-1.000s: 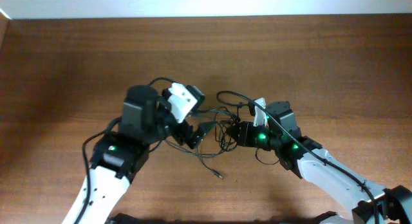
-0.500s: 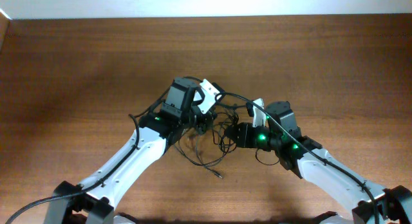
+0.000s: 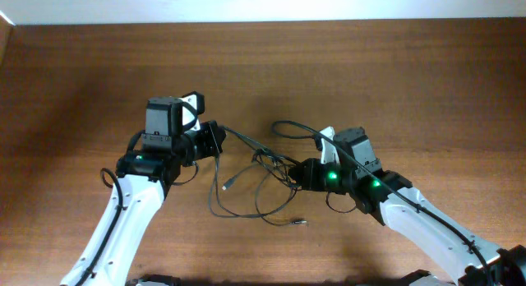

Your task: Untangle cables

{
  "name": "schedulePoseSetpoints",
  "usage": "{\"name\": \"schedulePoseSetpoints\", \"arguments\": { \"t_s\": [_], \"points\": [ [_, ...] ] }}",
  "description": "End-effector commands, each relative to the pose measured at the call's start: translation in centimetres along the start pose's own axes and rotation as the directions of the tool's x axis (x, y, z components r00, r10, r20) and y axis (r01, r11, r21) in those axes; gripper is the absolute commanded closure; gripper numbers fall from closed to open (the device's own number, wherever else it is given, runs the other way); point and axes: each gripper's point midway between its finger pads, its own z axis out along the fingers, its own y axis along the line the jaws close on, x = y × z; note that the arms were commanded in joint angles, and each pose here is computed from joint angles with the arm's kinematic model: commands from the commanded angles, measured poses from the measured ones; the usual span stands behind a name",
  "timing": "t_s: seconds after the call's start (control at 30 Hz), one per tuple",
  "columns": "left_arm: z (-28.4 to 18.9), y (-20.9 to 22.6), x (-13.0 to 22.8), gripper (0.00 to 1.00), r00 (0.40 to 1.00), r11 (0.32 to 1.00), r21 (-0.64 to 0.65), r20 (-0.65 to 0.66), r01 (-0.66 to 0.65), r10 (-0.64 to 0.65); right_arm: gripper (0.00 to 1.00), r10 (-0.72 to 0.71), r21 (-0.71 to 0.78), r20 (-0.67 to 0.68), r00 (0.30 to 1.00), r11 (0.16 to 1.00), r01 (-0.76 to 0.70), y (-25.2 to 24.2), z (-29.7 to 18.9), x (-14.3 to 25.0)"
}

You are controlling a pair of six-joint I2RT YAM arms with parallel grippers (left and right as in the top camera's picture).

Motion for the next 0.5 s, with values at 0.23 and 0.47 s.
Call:
{"name": "schedulePoseSetpoints", "arguments": {
  "t_s": [0.23, 0.47],
  "points": [
    [-4.1, 5.3, -6.2, 1.00, 0.951, 0.965, -0.190, 0.285, 0.179, -0.120, 0.87, 0.312, 0.514, 0.198, 0.929, 0.774, -0.369, -12.7, -2.5, 3.1],
    [-4.5, 7.8, -3.7, 1.00, 0.957, 0.938, -0.229, 0.194, 0.259, -0.217, 0.70, 0.313, 0.512, 0.202, 0.928, 0.774, -0.372, -12.7, -2.4, 3.1]
  ]
}}
